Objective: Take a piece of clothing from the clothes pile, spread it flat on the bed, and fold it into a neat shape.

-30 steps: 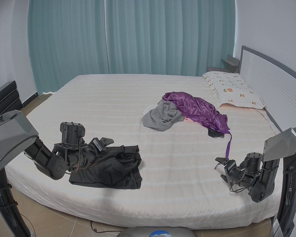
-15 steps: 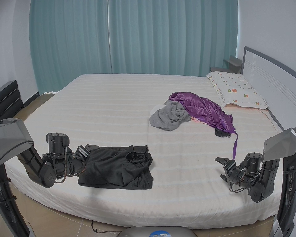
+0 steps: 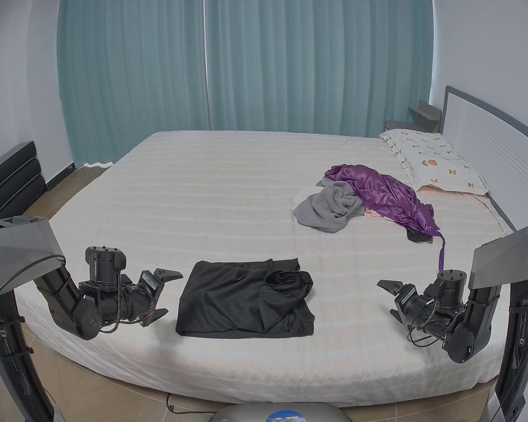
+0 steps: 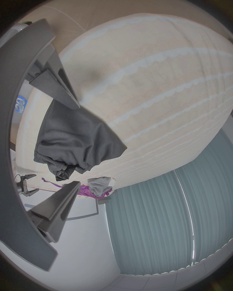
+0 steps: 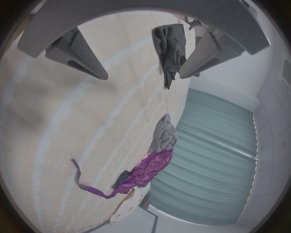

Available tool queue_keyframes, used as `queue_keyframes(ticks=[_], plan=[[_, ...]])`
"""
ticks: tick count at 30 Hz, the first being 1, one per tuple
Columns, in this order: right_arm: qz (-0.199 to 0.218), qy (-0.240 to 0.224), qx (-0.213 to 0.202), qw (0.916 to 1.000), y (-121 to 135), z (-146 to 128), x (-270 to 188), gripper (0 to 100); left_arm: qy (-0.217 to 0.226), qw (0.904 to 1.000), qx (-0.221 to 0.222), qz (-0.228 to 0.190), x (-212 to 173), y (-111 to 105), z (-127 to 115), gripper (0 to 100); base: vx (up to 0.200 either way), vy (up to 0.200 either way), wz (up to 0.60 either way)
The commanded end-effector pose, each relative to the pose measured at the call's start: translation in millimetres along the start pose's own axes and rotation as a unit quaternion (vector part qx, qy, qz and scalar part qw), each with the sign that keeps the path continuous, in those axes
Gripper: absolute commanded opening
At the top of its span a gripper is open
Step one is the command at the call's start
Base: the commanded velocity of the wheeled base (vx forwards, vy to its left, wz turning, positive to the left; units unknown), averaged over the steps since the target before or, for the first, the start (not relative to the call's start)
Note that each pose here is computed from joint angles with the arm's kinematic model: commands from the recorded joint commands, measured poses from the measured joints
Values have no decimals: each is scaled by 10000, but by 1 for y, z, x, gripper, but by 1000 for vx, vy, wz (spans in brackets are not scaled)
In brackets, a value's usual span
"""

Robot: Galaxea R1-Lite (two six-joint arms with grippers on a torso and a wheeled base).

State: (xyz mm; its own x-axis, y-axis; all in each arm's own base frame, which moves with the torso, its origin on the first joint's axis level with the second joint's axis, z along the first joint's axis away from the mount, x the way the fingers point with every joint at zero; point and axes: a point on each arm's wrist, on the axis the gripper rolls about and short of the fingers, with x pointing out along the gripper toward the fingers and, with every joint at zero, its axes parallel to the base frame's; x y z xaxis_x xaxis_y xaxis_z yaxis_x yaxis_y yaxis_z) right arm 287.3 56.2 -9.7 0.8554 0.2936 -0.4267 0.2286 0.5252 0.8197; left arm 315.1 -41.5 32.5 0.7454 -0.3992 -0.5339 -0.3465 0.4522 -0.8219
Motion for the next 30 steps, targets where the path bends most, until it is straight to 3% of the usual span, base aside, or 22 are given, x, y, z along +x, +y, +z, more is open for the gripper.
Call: queue_keyframes(ticks=[1, 2, 11, 18, 22, 26, 28, 30], plan=[[170, 19, -315, 9994, 19, -10, -3, 100, 41, 10000, -23, 40, 1, 3, -1, 100, 0, 200, 0], [106, 6, -580, 9983, 26, -18, 3, 100, 40, 10000, -12, 42, 1, 3, -2, 100, 0, 200, 0], [-87, 289, -1544, 9875, 73, -45, 16, 100, 62, 10000, 0, 75, 3, 4, -3, 100, 0, 200, 0], [-286, 392, -2280, 9725, 96, -61, 29, 100, 60, 9999, 11, 95, 4, 5, -4, 100, 0, 114, 0], [-547, 592, -2707, 9593, 107, -71, 37, 100, 53, 9999, 19, 98, 4, 5, -4, 100, 0, 0, 0], [-1119, 668, -3072, 9427, 104, -77, 61, 100, 53, 9999, 19, 98, 4, 5, -4, 100, 0, 0, 0], [-1239, 655, -3150, 9387, 103, -77, 65, 100, 53, 9999, 19, 98, 4, 5, -4, 100, 0, 0, 0], [-1513, 676, -3430, 9246, 99, -76, 74, 100, 56, 9999, 17, 105, 3, 5, -4, 100, 0, 0, 0]])
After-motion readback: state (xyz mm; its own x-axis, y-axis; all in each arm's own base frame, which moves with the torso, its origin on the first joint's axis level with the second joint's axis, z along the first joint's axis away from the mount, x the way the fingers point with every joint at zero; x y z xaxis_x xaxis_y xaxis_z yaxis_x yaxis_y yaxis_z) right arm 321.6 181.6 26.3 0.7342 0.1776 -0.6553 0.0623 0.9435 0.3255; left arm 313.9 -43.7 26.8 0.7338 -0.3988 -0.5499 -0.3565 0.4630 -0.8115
